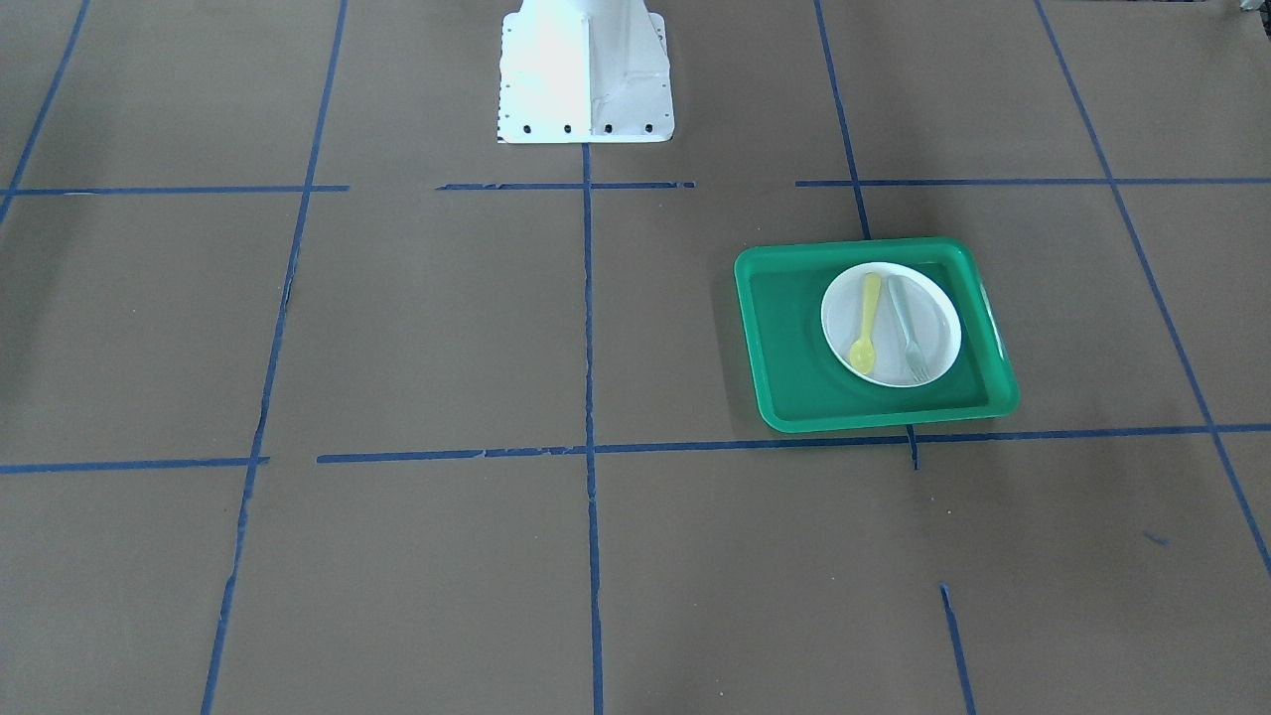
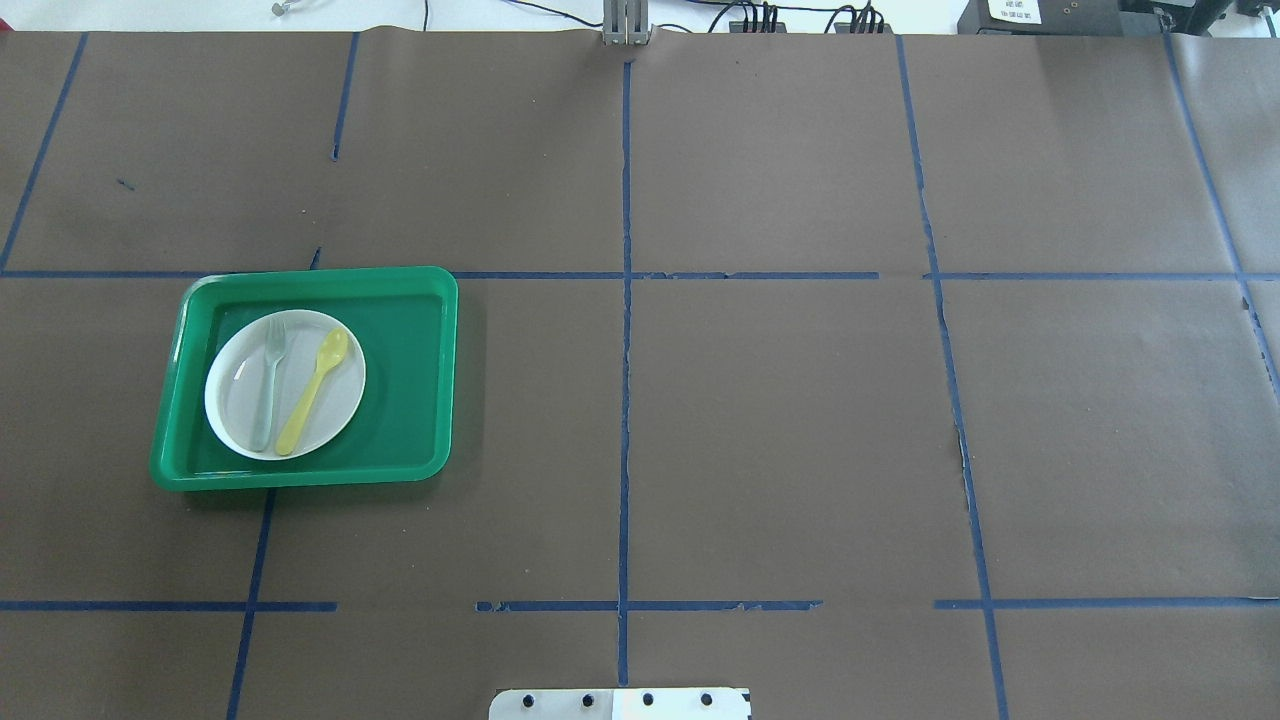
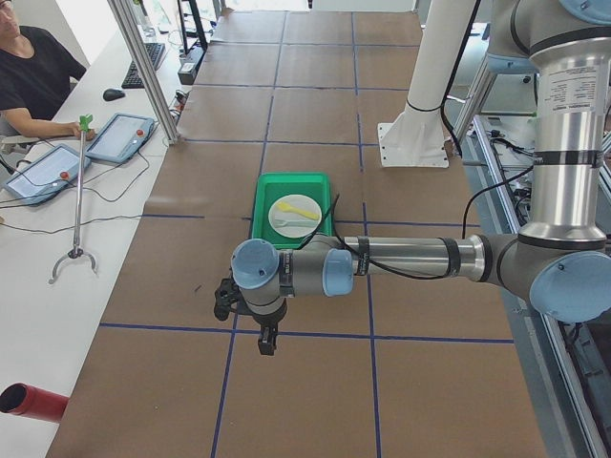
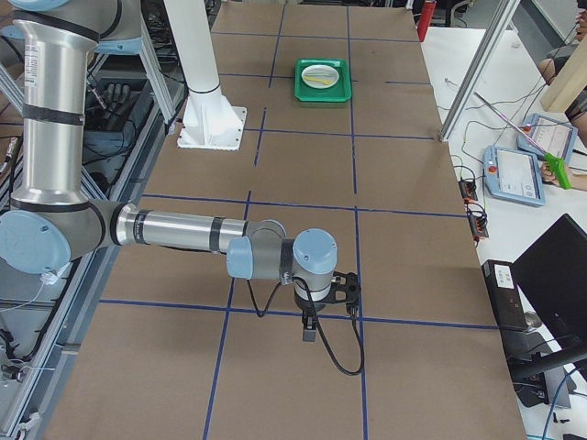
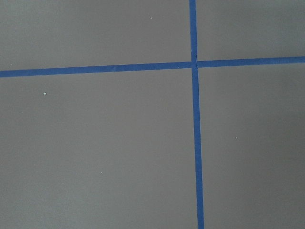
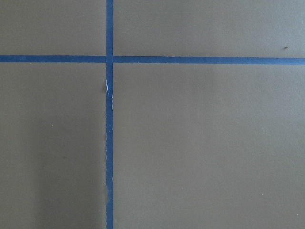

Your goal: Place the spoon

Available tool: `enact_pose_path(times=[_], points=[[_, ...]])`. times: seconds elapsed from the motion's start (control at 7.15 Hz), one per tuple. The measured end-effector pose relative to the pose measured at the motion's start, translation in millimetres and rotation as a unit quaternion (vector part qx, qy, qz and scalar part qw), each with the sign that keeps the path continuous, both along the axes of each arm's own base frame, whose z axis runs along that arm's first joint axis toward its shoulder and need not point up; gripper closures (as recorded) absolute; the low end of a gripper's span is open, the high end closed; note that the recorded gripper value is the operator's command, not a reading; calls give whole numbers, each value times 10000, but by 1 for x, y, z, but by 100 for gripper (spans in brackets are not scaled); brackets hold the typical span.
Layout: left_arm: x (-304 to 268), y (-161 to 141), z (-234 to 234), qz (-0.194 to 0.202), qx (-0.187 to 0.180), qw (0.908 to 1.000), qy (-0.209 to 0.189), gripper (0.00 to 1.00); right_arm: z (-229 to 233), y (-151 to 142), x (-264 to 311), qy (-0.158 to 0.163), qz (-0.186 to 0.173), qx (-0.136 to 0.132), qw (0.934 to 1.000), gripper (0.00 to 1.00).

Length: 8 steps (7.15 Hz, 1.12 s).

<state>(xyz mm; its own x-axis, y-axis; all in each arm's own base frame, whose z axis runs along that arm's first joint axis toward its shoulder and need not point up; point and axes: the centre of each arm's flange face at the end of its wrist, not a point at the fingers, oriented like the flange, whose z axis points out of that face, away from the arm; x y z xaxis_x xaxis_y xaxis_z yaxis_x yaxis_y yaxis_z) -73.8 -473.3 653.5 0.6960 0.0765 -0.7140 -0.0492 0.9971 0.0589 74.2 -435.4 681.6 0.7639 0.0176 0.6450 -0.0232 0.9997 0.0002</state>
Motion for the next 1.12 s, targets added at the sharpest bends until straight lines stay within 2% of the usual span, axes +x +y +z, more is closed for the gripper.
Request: enact_pose_path(times=[0.42, 0.84, 1.12], points=[[35, -23, -76, -98, 386, 9992, 11, 0, 0, 0, 0, 0, 0, 3, 10000, 0], [141, -26, -154, -305, 714, 9969, -116, 0, 0, 0, 0, 0, 2, -2, 10000, 0], [200, -27, -189, -422, 751, 9963, 36, 0, 0, 0, 0, 0, 1, -2, 10000, 0]])
